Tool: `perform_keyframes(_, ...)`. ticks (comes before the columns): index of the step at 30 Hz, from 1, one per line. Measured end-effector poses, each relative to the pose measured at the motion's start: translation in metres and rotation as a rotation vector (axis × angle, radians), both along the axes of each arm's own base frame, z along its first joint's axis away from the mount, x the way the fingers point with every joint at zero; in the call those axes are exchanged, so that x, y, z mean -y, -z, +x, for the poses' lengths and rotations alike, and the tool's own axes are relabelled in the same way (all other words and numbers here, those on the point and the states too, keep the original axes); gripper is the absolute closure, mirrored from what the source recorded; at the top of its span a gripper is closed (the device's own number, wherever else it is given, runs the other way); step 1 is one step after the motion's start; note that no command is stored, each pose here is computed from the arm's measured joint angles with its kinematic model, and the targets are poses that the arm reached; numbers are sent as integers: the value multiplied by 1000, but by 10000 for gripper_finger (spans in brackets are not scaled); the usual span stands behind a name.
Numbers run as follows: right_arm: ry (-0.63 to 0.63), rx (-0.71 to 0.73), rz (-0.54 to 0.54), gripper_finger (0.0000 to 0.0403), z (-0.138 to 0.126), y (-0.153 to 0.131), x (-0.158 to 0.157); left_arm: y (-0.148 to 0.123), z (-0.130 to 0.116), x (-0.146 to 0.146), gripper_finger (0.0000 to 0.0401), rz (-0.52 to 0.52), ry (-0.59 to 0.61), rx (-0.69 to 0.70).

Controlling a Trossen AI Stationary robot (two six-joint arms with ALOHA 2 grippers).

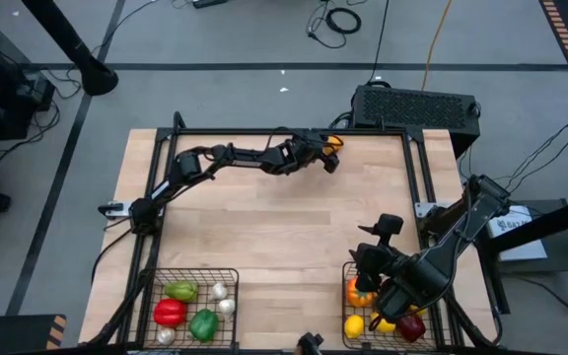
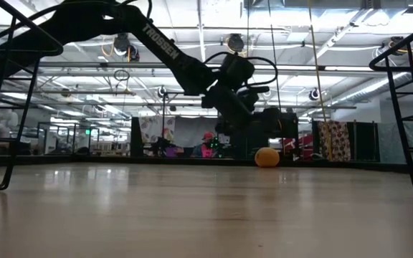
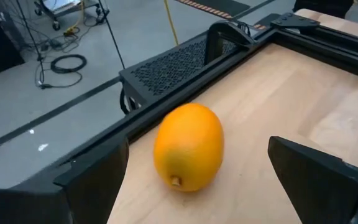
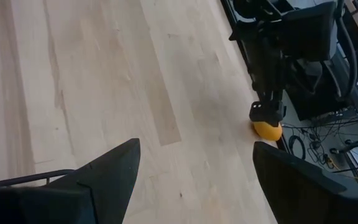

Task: Sort produce into baskets
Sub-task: Put the yellow lemon into the right black wire basket

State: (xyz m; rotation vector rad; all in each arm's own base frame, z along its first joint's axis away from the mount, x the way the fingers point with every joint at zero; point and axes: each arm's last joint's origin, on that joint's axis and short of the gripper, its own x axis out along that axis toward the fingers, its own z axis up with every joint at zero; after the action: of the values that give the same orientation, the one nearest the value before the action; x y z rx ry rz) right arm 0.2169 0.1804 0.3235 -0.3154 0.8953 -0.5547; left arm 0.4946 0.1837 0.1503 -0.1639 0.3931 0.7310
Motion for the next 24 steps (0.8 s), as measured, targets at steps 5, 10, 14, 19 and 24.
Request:
perform_keyframes(5,-2,-2,-2,99,0,0,0,-3,6,13,13,-1,9,45)
perform_keyframes(10,-1,-1,-1,99,0,0,0,4,11,17,13,39,-37,82)
perform_keyframes(14,-1,0,-1,99,0,0,0,10,10,11,13,39,-44,86)
perform_keyframes(19,-1,2,0,99,0,0,0,20,11,8,13,17,-43,109)
perform_keyframes(24,-4,2,-5,99,0,0,0,20,16,21,13,37,-12,92)
